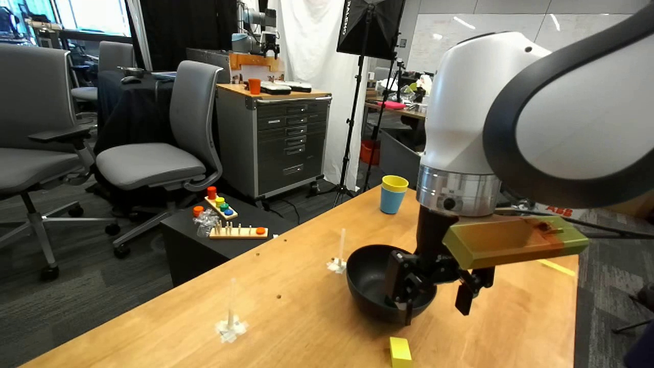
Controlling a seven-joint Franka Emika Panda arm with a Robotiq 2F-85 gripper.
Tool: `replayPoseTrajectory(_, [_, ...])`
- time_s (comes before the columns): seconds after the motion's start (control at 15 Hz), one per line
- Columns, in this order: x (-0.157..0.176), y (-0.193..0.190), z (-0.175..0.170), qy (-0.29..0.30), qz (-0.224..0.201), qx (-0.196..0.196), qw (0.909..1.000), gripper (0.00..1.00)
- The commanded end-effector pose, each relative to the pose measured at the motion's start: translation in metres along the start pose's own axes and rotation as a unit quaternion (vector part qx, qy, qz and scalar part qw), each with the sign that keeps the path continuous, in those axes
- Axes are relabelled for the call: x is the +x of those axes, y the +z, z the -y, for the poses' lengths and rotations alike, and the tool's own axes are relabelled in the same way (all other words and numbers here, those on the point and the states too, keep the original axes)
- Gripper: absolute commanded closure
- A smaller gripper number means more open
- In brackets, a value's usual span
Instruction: Put the green and yellow blocks one at a time in the bowl
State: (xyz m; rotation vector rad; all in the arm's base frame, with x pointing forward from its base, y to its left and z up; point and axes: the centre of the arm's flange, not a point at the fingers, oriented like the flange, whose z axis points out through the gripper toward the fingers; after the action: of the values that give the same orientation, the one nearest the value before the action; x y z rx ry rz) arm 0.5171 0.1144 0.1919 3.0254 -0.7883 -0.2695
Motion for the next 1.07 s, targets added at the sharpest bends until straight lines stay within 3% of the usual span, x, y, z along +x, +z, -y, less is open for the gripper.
replayPoseTrajectory(0.0, [0.005, 0.016, 0.011, 0.014, 0.009, 0.007, 0.9998, 0.00])
replayPoseTrajectory(1.0, [0.034, 0.056, 0.022, 0.023, 0.016, -0.021, 0.9994, 0.00])
